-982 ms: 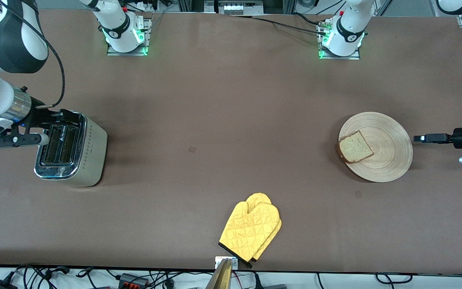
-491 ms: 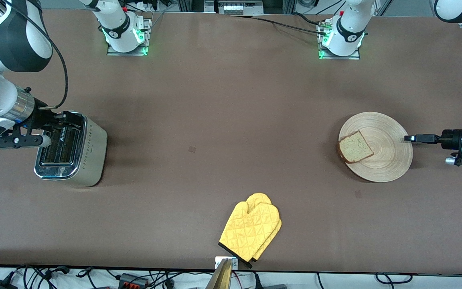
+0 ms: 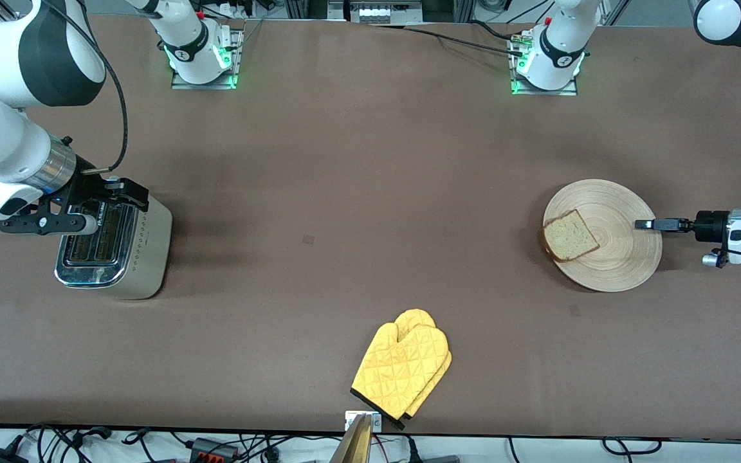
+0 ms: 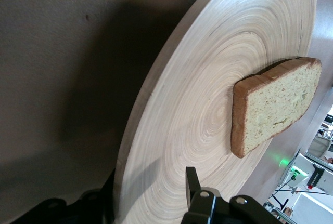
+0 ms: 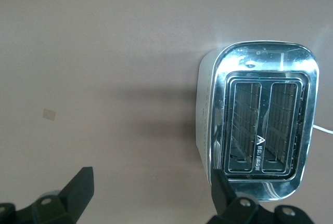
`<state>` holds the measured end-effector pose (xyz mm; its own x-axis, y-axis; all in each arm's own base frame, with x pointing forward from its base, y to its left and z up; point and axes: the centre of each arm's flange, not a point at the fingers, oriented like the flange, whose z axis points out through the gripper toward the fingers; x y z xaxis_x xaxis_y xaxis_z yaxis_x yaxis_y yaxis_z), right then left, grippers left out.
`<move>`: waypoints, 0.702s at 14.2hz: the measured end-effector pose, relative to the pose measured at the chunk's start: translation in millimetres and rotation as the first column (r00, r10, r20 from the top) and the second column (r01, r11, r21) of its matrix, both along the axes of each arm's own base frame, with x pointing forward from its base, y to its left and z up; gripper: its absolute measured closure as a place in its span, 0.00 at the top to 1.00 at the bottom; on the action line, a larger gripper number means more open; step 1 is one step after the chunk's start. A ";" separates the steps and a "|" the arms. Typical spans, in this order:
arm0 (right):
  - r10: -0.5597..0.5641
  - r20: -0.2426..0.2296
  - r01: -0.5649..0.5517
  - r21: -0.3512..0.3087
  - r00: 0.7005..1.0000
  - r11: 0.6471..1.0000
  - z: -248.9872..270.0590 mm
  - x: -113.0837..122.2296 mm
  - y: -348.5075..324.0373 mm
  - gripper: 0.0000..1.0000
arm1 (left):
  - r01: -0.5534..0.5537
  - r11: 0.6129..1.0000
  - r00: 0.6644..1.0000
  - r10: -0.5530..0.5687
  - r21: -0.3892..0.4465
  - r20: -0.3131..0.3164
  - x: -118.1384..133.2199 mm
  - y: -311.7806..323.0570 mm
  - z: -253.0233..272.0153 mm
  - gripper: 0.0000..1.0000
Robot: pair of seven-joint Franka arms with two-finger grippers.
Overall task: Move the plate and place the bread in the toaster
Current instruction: 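Lower the left gripper and grip the wooden plate rim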
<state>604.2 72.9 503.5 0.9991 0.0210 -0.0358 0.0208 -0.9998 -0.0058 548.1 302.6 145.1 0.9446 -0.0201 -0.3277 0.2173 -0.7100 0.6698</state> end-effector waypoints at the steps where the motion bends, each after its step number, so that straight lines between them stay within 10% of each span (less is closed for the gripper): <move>1: 0.000 0.000 0.000 0.000 1.000 1.000 0.1 0.0 -0.1 1.00 | 0.000 1.000 1.000 0.000 -0.002 -0.001 -0.3 0.4 0.4 0.54; 6: 0.007 -0.011 -0.007 -0.001 1.000 1.000 -1.1 -1.8 4.2 1.00 | -0.023 0.997 1.000 0.021 -0.072 -0.020 -1.5 -7.0 4.1 0.16; 10: 0.017 -0.012 -0.017 -0.001 1.000 1.000 -1.4 -2.5 10.3 1.00 | -0.039 0.987 0.999 0.036 -0.153 -0.018 0.2 -13.4 13.3 0.11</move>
<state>601.7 83.2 502.1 0.9981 0.0381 -0.0478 0.0379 -0.9993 -0.0047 548.3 289.2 158.4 0.9407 -0.0361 -0.3374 0.2524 -0.5900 0.7669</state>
